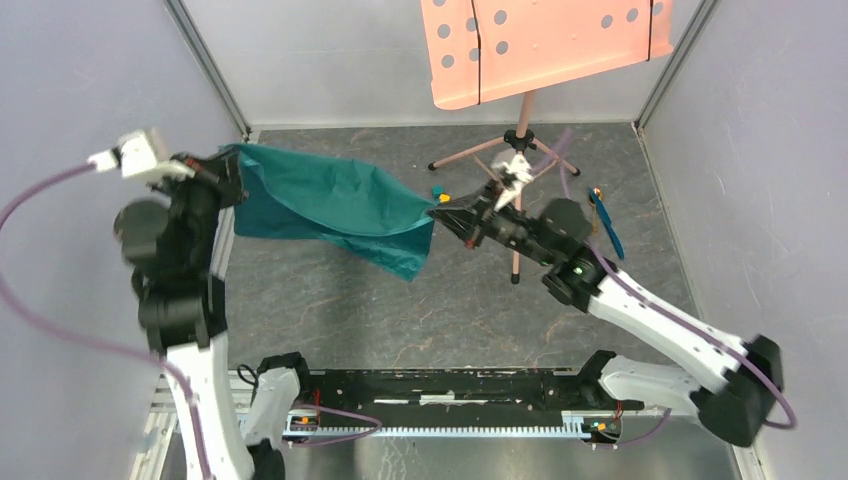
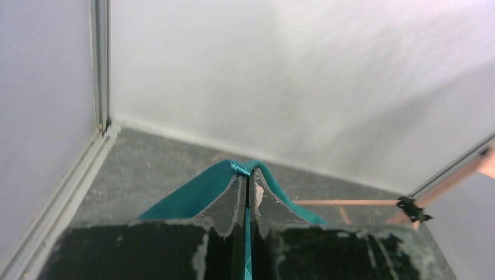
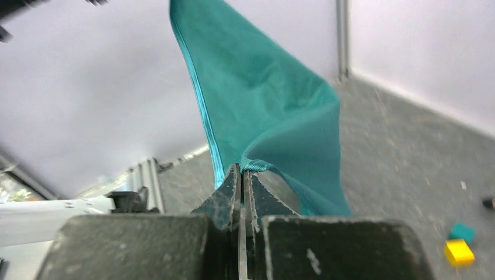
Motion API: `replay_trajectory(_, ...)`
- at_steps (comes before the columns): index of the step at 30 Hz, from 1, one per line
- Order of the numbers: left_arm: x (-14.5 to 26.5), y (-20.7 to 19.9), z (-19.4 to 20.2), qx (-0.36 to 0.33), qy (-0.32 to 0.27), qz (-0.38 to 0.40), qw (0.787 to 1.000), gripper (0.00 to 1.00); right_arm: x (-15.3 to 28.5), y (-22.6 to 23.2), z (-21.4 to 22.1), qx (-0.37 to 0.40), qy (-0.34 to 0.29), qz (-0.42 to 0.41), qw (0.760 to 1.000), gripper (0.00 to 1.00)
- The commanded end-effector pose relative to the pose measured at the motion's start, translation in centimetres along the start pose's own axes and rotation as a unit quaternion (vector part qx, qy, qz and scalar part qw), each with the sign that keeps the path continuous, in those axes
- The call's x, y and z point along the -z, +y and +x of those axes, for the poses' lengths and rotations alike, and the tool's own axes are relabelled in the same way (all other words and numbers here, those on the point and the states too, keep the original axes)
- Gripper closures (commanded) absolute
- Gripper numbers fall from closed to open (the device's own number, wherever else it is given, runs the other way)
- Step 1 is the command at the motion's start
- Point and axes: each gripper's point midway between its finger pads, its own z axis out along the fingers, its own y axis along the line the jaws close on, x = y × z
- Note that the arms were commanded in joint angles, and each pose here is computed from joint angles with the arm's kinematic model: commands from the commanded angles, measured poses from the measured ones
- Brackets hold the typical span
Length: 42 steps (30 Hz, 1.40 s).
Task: Fold the napkin into a case and place the utensils inside
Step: Flatten the napkin at the center of the board.
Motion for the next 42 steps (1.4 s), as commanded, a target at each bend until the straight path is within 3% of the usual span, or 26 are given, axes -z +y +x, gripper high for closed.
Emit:
replay_trajectory(1,7.2,-1.8,-4.7,-0.021,-0.084,-0.002,0.996,0.98,3.9,5.8,-5.2,0.052,-0.086,-0.082,0.992,1.00)
replay_trajectory(4,13.5,-2.8,-8.6,-0.050,-0.172,-0.010,0.984,0.98,6.5,10.0,-8.0,0.064,-0.137,-0.152,0.977,1.00)
replay_trajectory(7,17.3,-2.4,-10.8,-0.056,-0.226,-0.043,0.971,0.98,8.4,12.7,-9.7,0.069,-0.171,-0.202,0.962,1.00)
replay_trajectory(10,18.2,-2.0,-12.0,-0.062,-0.247,-0.063,0.965,0.98,8.7,13.0,-10.2,0.065,-0.187,-0.203,0.959,1.00)
replay_trajectory(13,15.3,-0.8,-11.5,-0.067,-0.234,-0.080,0.967,0.98,6.3,9.9,-9.1,0.047,-0.164,-0.126,0.977,1.00)
replay_trajectory(18,4.3,4.7,-5.6,-0.077,-0.126,-0.151,0.977,0.98,1.1,2.0,-5.1,0.025,-0.089,0.050,0.994,1.00)
replay_trajectory(22,-4.8,8.4,1.8,-0.083,-0.009,-0.165,0.983,0.98,-1.8,-4.1,-1.7,0.002,-0.060,0.118,0.991,1.00)
replay_trajectory(29,-16.9,13.1,15.0,-0.075,0.129,-0.132,0.980,0.98,-5.7,-13.9,3.8,0.004,-0.002,0.202,0.979,1.00)
replay_trajectory(35,-22.5,14.2,24.4,-0.030,0.237,-0.076,0.968,0.98,-9.0,-18.6,7.6,0.032,0.047,0.218,0.974,1.00)
replay_trajectory(42,-23.3,14.8,28.0,-0.019,0.296,-0.059,0.953,0.98,-11.3,-20.3,11.1,0.018,0.088,0.194,0.977,1.00)
